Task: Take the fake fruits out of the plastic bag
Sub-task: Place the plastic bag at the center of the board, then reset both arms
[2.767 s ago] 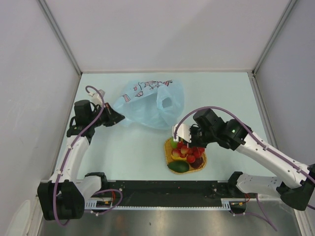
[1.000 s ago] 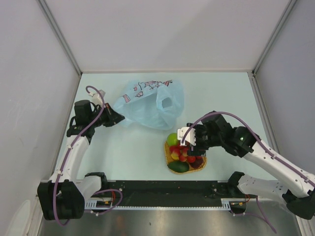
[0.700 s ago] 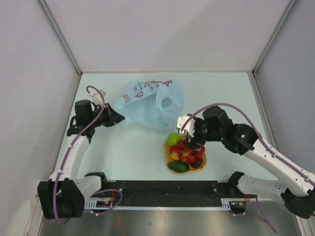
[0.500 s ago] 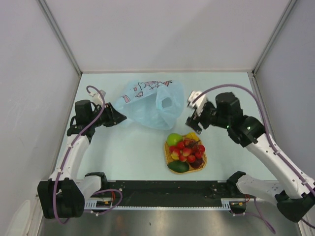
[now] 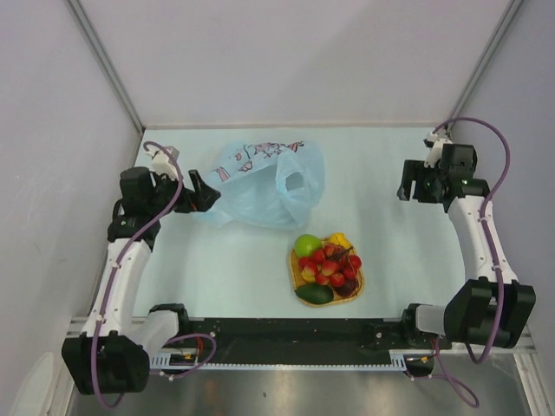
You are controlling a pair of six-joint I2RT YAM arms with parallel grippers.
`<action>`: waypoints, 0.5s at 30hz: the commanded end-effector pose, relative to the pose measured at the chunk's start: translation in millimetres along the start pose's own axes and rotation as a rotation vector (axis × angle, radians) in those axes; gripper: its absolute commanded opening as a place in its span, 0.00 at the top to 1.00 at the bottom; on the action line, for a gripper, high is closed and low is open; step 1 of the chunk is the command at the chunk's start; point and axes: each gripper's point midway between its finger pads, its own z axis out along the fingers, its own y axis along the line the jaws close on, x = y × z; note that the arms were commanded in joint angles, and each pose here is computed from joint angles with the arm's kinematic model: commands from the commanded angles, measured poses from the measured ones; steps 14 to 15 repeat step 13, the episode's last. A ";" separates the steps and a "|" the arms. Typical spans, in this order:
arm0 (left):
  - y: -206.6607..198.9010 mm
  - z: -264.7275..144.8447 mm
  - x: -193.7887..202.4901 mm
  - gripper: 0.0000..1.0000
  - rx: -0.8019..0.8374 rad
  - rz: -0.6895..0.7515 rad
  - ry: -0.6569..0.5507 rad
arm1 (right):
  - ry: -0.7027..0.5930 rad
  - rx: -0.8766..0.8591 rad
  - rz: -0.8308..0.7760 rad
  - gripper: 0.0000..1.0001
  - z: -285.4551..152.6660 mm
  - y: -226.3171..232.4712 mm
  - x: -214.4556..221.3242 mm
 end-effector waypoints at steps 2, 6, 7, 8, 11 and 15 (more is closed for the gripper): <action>32.3 -26.4 -5.5 0.00 -0.229 0.117 -0.069 | 0.011 0.088 0.087 0.19 -20.5 -21.9 18.1; 40.2 -42.4 0.1 0.00 -0.296 0.187 -0.132 | 0.031 0.053 0.108 0.20 -23.9 -13.5 38.8; 36.7 -47.7 -1.7 0.00 -0.293 0.208 -0.160 | 0.028 0.044 0.108 0.20 -24.2 -11.6 41.5; 38.3 -46.8 1.6 0.00 -0.294 0.213 -0.164 | 0.018 0.035 0.105 0.20 -24.6 -9.9 42.4; 38.0 -45.5 7.4 0.00 -0.288 0.172 -0.165 | 0.049 0.020 0.143 0.22 -22.0 -5.5 59.4; 38.5 -42.7 12.1 0.00 -0.280 0.158 -0.161 | 0.058 0.005 0.141 0.22 -22.5 -2.5 64.9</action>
